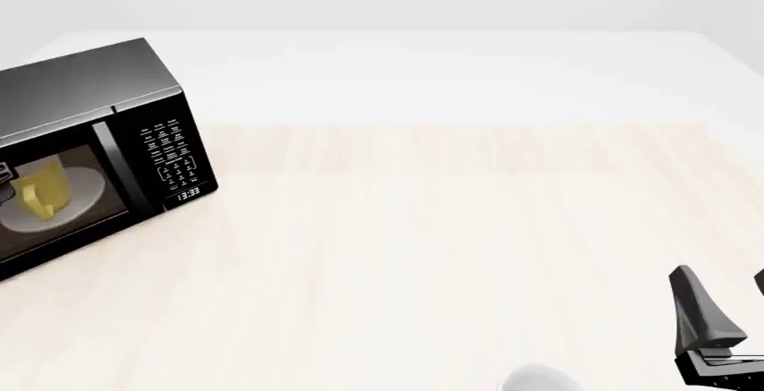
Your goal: Put the yellow and white mug in the microwave and close it.
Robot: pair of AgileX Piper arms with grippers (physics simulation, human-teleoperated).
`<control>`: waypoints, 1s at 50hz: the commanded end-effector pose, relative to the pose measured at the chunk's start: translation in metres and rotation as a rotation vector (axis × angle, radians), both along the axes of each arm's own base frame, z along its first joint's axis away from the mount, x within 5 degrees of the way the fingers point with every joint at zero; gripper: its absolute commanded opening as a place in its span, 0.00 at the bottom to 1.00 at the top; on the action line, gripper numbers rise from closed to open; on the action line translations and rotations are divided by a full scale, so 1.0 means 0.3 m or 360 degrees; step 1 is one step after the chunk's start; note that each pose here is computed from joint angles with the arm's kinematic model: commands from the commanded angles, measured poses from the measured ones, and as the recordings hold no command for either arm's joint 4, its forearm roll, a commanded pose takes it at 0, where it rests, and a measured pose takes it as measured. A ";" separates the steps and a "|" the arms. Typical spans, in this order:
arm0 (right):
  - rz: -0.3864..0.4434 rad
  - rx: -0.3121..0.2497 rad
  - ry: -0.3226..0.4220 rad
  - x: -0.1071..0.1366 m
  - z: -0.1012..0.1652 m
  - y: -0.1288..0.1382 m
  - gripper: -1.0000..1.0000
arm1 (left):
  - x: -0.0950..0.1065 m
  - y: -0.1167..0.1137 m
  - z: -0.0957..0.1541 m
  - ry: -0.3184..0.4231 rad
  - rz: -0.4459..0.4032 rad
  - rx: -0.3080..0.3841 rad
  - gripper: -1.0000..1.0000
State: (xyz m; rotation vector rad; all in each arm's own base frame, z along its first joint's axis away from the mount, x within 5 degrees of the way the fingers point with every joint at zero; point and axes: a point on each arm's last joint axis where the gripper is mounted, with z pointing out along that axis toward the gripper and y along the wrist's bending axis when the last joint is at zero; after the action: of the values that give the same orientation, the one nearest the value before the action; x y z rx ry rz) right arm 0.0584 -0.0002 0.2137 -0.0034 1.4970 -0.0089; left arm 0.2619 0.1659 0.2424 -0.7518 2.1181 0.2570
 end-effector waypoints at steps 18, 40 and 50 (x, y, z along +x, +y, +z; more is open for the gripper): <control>0.0000 0.0000 0.0000 0.000 0.000 0.000 1.00 | -0.018 -0.040 0.008 -0.0103 0.0060 -0.0117 1.00; 0.0000 0.0000 0.0000 0.000 0.000 0.000 1.00 | -0.111 -0.078 0.118 -0.0180 0.0055 -0.0030 1.00; 0.0000 0.0000 0.0000 0.000 0.000 0.000 1.00 | -0.149 -0.100 0.191 -0.0238 0.0024 0.0058 1.00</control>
State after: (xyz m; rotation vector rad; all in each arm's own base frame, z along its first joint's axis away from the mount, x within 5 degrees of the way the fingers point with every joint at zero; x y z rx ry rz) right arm 0.0584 -0.0002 0.2137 -0.0035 1.4970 -0.0090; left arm 0.2279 0.1424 0.2809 -0.7835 2.0000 0.2167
